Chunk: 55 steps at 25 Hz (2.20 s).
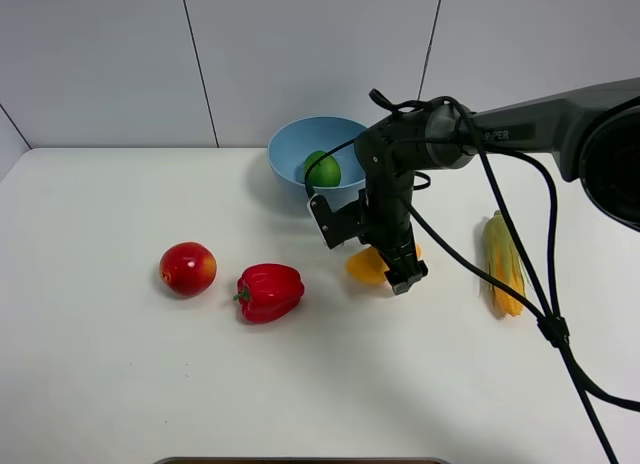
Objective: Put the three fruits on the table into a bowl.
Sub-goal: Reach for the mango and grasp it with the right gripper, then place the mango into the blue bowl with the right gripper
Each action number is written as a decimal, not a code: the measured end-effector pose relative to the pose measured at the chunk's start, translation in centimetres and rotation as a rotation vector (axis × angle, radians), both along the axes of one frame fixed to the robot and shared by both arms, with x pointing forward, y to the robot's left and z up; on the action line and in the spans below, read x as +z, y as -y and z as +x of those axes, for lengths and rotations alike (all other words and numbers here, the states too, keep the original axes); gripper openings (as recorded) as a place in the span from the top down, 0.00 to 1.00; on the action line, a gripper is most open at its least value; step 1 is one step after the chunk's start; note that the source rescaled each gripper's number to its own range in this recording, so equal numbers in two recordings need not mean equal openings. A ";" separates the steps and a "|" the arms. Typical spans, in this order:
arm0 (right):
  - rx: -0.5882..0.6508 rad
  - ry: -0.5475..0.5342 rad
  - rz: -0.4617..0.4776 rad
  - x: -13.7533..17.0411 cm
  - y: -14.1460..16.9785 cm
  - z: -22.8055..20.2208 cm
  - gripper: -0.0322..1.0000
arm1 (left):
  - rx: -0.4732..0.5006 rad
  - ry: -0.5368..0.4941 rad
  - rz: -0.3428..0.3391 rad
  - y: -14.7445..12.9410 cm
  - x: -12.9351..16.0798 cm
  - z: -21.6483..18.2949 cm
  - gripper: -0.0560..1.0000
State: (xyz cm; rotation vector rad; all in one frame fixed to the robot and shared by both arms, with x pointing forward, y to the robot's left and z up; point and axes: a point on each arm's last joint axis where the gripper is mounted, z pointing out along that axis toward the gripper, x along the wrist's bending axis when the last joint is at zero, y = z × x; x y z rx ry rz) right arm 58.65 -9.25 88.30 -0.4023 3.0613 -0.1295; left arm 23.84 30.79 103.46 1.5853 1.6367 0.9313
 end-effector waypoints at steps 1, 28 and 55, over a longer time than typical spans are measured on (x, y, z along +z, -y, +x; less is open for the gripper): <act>0.000 -0.002 -0.001 -0.2 0.0 0.0 0.03 | 0.000 0.000 0.000 0.0 0.0 0.0 0.00; -0.008 -0.027 0.000 -1.6 -0.1 0.0 0.12 | 0.000 0.000 0.000 0.0 0.0 0.0 0.00; 0.020 -0.019 -0.037 -1.6 0.2 0.1 0.93 | 0.000 0.000 0.000 0.0 0.0 0.0 0.00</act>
